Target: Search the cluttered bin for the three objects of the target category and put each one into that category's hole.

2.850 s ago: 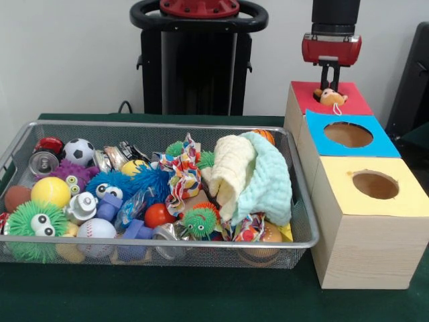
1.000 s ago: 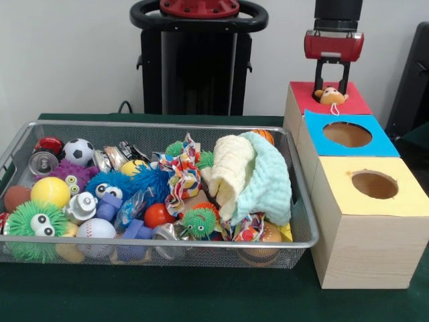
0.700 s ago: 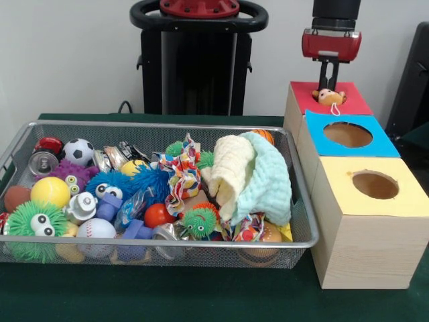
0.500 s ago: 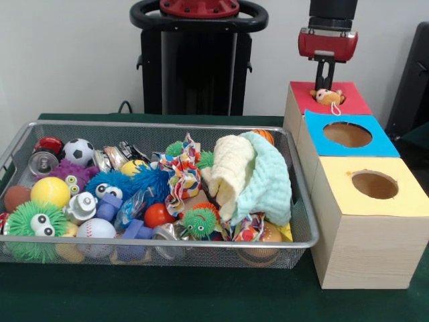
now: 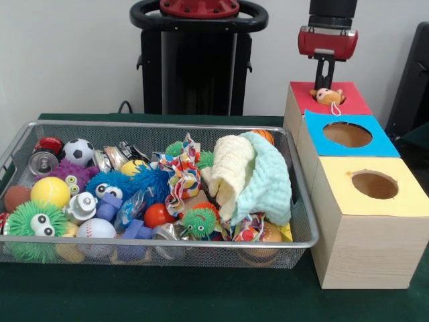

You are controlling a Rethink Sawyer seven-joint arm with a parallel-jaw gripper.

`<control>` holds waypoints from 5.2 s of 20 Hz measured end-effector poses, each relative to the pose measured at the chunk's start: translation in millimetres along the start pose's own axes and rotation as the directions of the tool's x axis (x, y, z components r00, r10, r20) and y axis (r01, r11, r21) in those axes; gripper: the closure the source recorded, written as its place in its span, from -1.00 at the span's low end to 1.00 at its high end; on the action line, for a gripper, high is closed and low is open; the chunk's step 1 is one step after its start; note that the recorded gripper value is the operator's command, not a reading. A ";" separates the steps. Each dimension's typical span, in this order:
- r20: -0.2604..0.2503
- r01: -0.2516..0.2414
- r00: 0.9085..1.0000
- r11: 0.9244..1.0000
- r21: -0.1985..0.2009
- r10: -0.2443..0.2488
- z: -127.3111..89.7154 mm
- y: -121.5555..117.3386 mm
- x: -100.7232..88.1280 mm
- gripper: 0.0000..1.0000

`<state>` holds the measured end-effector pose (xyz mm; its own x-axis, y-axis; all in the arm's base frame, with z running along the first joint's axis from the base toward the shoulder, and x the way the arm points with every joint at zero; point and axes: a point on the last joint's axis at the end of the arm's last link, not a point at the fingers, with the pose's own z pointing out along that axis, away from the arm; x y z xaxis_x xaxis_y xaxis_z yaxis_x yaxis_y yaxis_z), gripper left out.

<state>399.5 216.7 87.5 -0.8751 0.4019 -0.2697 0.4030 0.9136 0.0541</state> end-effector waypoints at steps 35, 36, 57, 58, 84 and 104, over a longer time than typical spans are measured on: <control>-0.086 -0.042 0.995 0.998 0.035 0.045 -15.1 -8.5 -16.6 -1.00; -0.088 -0.043 0.995 0.998 0.035 0.046 -15.8 -8.2 -17.4 -1.00; -0.005 -0.071 0.997 0.997 0.012 0.071 -34.1 2.1 -67.9 -1.00; -0.001 -0.070 0.998 0.997 0.017 0.070 -33.3 1.5 -68.5 -1.00; 0.053 -0.019 0.999 0.995 0.099 0.014 19.7 -17.8 -53.4 -1.00; -0.051 -0.064 0.996 0.994 0.085 0.069 -13.4 -13.1 -64.1 -1.00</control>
<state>446.7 179.9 117.0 -0.8578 0.4661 -0.2164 0.4794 0.8775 -0.0102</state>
